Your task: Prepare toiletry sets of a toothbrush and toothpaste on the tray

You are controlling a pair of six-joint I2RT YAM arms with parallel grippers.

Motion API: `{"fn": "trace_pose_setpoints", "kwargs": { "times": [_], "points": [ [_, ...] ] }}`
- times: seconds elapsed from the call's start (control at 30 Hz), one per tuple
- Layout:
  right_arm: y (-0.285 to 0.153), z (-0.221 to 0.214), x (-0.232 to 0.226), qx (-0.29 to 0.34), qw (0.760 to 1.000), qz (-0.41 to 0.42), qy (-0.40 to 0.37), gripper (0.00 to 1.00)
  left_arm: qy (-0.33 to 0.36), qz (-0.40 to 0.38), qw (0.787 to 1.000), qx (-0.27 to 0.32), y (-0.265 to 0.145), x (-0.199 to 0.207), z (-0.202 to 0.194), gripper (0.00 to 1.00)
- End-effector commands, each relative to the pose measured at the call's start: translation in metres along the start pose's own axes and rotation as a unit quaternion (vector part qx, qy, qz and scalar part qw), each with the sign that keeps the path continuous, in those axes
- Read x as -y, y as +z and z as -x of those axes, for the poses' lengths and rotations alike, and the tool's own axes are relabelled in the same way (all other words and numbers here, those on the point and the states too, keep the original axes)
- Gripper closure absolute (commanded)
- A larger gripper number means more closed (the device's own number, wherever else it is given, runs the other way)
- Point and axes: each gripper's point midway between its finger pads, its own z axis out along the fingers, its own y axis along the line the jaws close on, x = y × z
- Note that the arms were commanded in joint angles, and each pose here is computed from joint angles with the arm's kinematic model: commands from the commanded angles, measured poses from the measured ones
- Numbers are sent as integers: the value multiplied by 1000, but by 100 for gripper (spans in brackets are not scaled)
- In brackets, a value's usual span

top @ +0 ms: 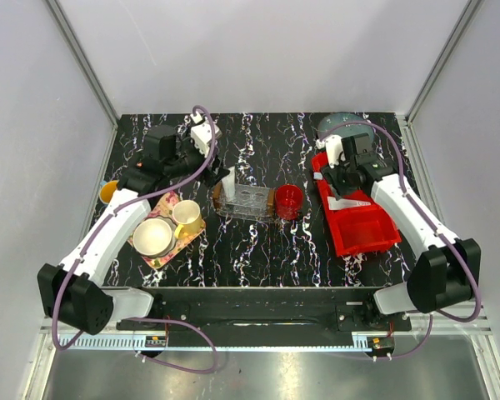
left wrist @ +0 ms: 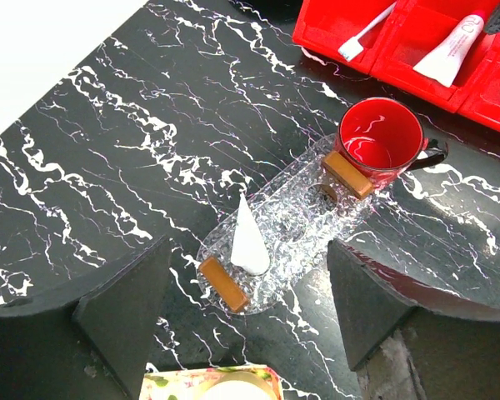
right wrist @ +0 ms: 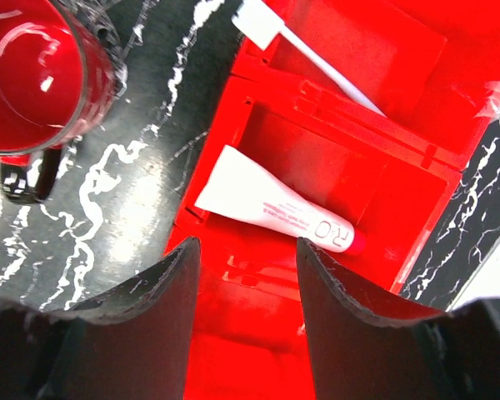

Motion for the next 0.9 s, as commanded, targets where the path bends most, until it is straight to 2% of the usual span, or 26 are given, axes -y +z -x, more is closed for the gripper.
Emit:
{"fn": "trace_pose_setpoints", "kwargs": {
  "times": [0.0, 0.4, 0.6, 0.87],
  "points": [
    [9, -13, 16, -19, 999, -8, -35, 45, 32, 18, 999, 24, -17, -3, 17, 20],
    [45, -31, 36, -67, 989, 62, -114, 43, 45, 14, 999, 11, -23, 2, 6, 20],
    [54, -34, 36, -78, 975, 118, -168, 41, 52, 13, 999, 7, -23, 2, 2, 20],
    [61, -42, 40, -99, 957, 199, -187, 41, 52, 19, 998, -1, -20, -1, -3, 20]
  ]
}}
